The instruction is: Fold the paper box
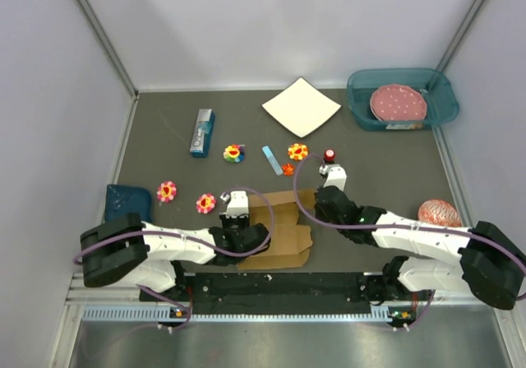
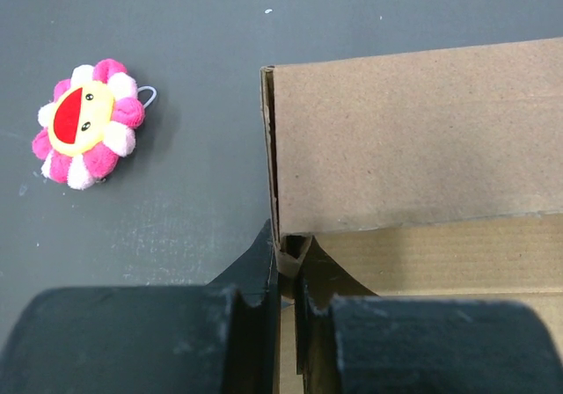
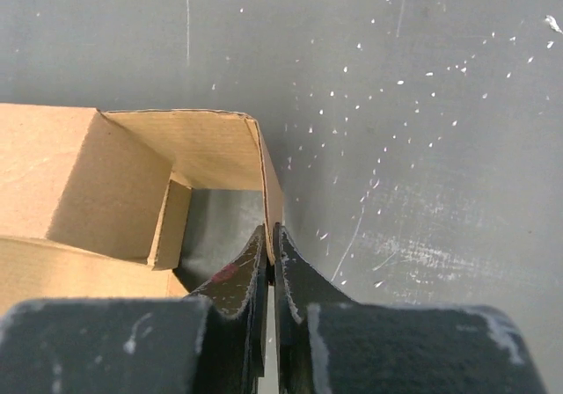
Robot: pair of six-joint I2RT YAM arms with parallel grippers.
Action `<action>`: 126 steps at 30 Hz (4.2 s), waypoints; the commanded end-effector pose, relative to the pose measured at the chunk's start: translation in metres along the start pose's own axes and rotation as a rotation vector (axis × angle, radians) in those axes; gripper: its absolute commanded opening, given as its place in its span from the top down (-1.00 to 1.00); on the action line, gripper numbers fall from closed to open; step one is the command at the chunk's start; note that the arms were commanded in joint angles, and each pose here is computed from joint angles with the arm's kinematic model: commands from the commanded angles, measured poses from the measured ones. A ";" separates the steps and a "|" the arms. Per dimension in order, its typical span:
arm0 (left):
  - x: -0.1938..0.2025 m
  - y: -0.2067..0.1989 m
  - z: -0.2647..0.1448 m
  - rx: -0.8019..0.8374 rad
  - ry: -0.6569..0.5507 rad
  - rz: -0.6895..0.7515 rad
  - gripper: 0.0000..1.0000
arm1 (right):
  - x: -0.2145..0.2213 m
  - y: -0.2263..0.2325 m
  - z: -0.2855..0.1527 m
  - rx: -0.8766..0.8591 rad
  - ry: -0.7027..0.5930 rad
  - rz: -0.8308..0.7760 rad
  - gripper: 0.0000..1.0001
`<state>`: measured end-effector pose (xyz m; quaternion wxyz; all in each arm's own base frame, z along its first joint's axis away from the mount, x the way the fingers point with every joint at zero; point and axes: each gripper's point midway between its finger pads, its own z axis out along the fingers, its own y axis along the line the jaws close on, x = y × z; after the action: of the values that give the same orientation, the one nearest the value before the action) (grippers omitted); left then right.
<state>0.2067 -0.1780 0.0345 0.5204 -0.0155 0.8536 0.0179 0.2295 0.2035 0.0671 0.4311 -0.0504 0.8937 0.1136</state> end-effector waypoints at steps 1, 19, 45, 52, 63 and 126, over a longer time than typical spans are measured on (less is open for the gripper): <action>-0.002 0.001 0.000 -0.019 -0.013 0.041 1.00 | -0.033 0.019 -0.015 -0.082 -0.062 0.078 1.00; -0.001 -0.001 0.005 -0.130 -0.040 0.087 1.00 | -0.024 0.049 -0.062 -0.283 0.013 0.157 1.00; 0.002 0.012 0.003 -0.141 -0.084 -0.009 1.00 | 0.058 0.064 -0.039 -0.257 0.198 -0.047 0.81; 0.008 0.020 0.006 -0.168 -0.108 -0.041 1.00 | 0.059 0.058 -0.040 -0.242 0.189 -0.051 0.68; 0.011 0.020 0.006 -0.188 -0.122 -0.030 1.00 | 0.042 0.053 -0.054 -0.254 0.137 -0.039 0.54; -0.023 -0.025 -0.026 0.000 -0.014 0.150 1.00 | -0.008 0.048 0.032 -0.057 -0.151 -0.159 0.78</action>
<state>0.1958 -0.1888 0.0562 0.5324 0.0214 0.8435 0.0677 0.2344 0.2610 0.0466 0.4821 -0.1588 0.8518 0.1295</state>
